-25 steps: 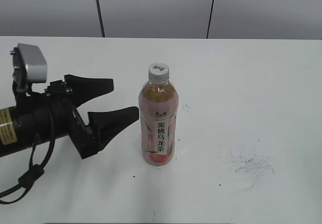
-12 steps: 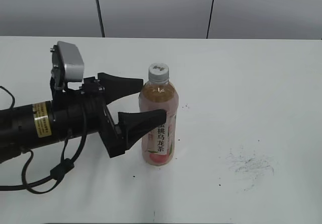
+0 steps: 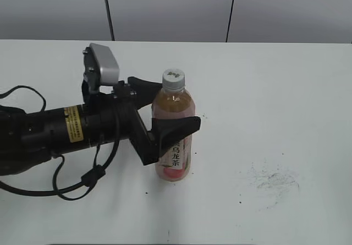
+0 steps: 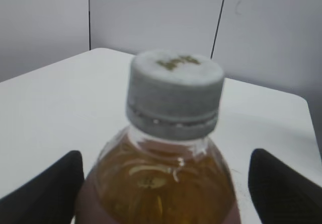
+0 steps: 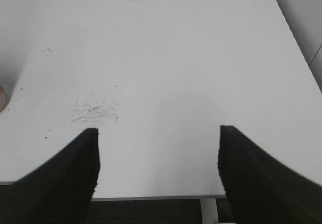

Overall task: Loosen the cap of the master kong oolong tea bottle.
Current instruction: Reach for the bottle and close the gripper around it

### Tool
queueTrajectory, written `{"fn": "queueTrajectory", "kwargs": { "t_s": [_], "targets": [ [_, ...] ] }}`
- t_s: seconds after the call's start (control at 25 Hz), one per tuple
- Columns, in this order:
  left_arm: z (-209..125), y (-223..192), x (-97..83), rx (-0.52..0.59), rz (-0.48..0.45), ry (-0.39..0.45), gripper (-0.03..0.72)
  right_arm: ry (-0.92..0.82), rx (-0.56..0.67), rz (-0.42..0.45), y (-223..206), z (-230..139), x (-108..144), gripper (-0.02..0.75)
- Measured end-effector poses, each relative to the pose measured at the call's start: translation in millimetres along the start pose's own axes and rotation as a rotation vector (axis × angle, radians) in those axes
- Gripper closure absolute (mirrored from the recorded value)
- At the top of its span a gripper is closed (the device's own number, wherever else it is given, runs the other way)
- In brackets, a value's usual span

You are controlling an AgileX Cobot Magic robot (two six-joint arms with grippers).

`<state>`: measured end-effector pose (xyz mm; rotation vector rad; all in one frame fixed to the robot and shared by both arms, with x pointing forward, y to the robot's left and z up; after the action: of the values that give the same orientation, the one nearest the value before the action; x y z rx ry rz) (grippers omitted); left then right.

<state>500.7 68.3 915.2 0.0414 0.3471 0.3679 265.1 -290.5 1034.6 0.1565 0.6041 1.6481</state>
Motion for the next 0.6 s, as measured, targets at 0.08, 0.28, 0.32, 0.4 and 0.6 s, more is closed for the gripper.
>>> {"fn": "queueTrajectory", "kwargs": {
  "t_s": [0.08, 0.28, 0.32, 0.4, 0.6],
  "targets": [
    [0.7, -7.4, -0.7, 0.017, 0.011, -0.010, 0.096, 0.000, 0.000, 0.000, 0.0, 0.0, 0.0, 0.185],
    [-3.9, -20.8, 3.8, 0.052, 0.035, -0.014, 0.097, 0.000, 0.000, 0.000, 0.0, 0.0, 0.0, 0.185],
    [-6.5, -21.7, 6.3, 0.054, 0.043, -0.005, 0.097, 0.000, 0.000, 0.000, 0.0, 0.0, 0.0, 0.185],
    [-11.2, -22.6, 9.4, 0.057, 0.052, 0.012, 0.097, 0.000, 0.000, 0.000, 0.0, 0.0, 0.0, 0.185],
    [-8.9, -23.4, 6.9, 0.019, 0.025, 0.019, 0.123, 0.000, 0.000, 0.000, 0.0, 0.0, 0.0, 0.185]
  ]
}}
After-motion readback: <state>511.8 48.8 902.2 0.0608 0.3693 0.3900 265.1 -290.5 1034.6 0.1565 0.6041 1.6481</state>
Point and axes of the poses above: a point on each arm's last joint axis where the gripper is mounted, y pointing back along that axis away from the gripper, x along the wrist's bending axis when the last joint is at zero, z = x × y, the point moved 4 cm from there along -y, pointing out along that axis toward the gripper, and after that the axes turned 13 degrees about y, right-handed, at the moved point
